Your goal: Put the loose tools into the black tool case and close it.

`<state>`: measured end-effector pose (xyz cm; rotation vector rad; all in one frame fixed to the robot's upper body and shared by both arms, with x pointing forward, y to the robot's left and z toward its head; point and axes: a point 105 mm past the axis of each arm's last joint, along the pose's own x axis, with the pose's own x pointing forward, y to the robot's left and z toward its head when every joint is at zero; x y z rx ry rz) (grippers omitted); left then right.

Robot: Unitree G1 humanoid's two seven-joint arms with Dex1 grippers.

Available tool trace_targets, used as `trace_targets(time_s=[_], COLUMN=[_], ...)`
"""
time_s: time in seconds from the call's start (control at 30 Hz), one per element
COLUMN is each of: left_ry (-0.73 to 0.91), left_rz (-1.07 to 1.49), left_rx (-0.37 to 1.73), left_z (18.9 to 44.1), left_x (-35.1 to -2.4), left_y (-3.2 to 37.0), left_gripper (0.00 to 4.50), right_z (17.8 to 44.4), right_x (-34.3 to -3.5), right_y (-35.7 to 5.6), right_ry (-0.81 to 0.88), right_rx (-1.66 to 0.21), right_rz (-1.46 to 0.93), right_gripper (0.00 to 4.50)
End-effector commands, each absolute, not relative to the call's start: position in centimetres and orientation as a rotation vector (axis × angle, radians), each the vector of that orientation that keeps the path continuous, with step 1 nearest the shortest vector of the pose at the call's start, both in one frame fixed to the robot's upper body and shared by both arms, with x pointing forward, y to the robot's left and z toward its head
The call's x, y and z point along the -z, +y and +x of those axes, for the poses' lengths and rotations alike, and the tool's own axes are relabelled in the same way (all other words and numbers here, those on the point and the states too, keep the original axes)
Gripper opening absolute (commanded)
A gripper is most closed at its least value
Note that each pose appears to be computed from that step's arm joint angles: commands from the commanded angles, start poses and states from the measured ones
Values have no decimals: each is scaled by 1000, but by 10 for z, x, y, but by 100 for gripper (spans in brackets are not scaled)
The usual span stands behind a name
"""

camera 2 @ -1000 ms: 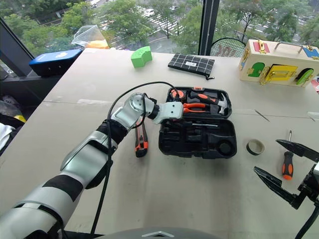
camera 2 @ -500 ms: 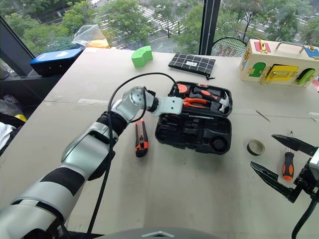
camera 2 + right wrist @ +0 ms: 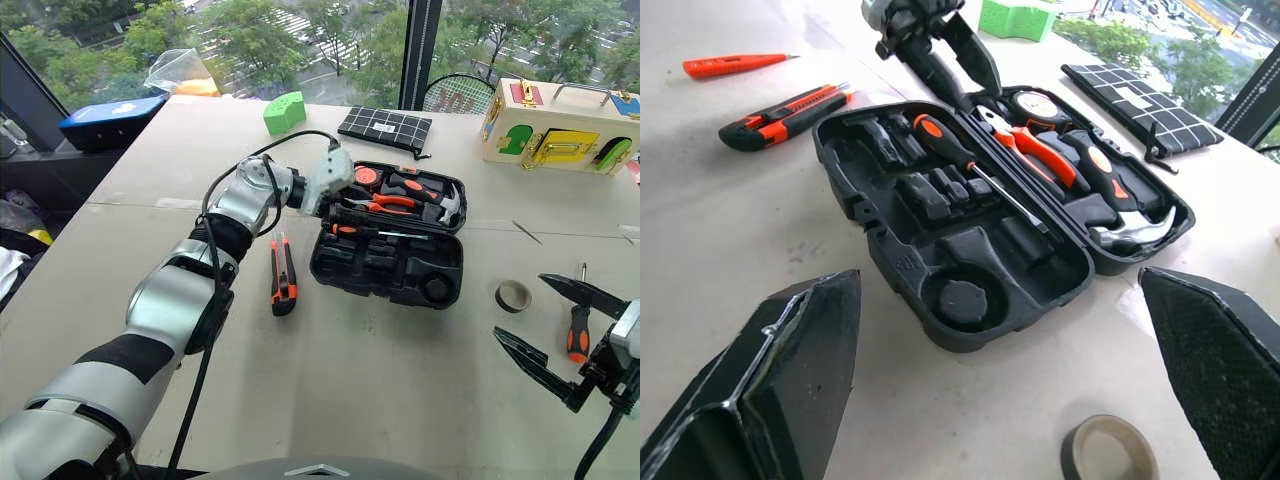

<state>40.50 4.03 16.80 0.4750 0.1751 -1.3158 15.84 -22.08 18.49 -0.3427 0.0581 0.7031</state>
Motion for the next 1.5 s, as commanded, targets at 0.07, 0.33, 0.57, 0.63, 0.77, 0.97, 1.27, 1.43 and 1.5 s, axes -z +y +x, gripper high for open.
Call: trace_targets(time_s=[0.07, 0.33, 0.57, 0.63, 0.77, 0.97, 1.27, 1.43, 1.5], left_ry=[152, 317, 155, 71, -62, -29, 22, 31, 20], left_rz=[386, 571, 493, 374, 64, 53, 92, 105, 110], left_rx=[1244, 1182, 1198, 1249, 1479, 1736, 1765, 1712, 1665], left_z=[404, 387, 391, 385, 340, 272, 246, 247, 251], left_x=[-164, -79, -108, -132, -197, -214, -211, -206, -205], left_y=[36, 31, 22, 17, 20, 29, 32, 40, 44], left_gripper=[36, 2, 2, 2, 26, 259, 450, 450, 450], right_z=[158, 163, 170, 172, 181, 189, 201, 199, 200], right_x=[-189, -184, -179, -179, -163, -129, -80, -85, -94], right_y=[-216, -217, -231, -236, -264, -306, -342, -350, -351], right_ry=[33, 57, 93, 95, 224, 518, 781, 778, 747], right_rx=[-697, -670, -557, -512, -298, 9, 244, 258, 254], right_rz=[-362, -358, -355, -362, -309, -295, -91, -106, -127], right_gripper=[450, 450, 450, 450, 450, 450, 377, 141, 70])
